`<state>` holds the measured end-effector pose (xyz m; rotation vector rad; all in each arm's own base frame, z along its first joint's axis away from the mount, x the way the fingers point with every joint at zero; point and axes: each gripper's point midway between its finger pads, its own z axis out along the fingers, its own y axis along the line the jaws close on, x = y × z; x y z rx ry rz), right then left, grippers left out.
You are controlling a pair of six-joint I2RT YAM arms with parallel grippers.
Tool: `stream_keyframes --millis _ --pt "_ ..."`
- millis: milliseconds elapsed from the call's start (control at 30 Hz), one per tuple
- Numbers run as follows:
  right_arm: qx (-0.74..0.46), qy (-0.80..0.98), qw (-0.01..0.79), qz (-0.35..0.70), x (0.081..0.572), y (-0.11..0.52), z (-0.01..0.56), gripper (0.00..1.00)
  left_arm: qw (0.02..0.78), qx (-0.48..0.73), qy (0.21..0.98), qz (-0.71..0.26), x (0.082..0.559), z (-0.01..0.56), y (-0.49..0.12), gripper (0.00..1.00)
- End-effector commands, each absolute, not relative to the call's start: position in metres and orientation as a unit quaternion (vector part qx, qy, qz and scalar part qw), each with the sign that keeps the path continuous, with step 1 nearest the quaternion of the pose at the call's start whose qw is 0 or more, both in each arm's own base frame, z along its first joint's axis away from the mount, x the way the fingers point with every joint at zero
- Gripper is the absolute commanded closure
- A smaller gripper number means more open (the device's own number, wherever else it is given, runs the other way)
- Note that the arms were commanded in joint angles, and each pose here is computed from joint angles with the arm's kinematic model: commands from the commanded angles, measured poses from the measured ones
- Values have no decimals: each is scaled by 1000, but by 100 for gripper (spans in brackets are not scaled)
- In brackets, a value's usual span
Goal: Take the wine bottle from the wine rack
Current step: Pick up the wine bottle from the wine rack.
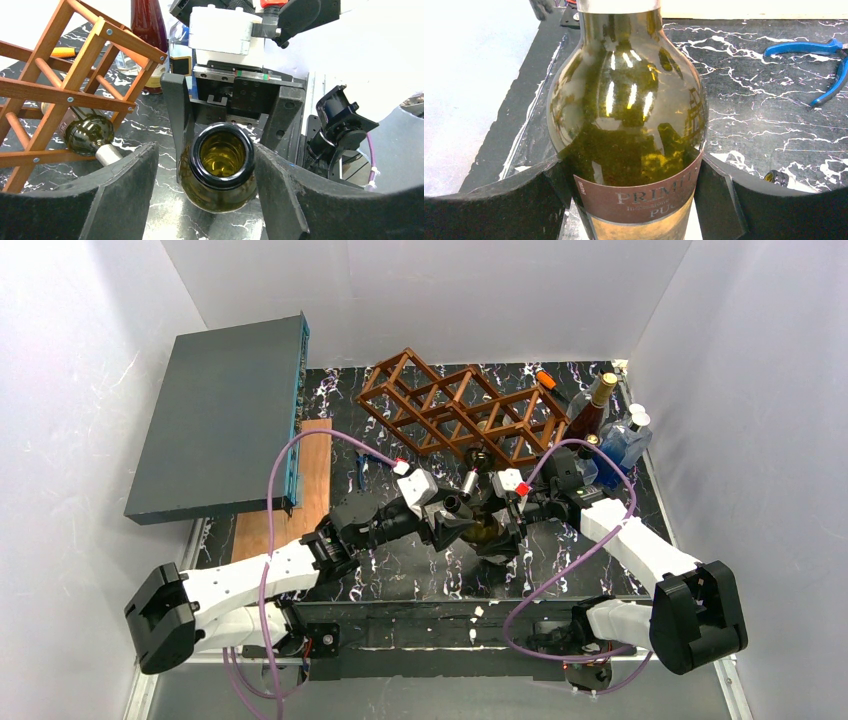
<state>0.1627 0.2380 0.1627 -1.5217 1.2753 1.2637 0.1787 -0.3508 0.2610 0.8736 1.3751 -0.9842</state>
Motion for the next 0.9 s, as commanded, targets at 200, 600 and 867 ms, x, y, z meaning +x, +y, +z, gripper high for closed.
stream_keyframes --millis 200,600,867 --pt "-600 459 406 515 159 241 179 66 598 349 574 -437 184 273 -359 51" --pt "-596 475 400 510 160 240 174 23 609 345 564 -439 183 280 -355 100" --pt "-596 486 398 500 162 237 175 2 618 337 573 -420 184 286 -341 100"
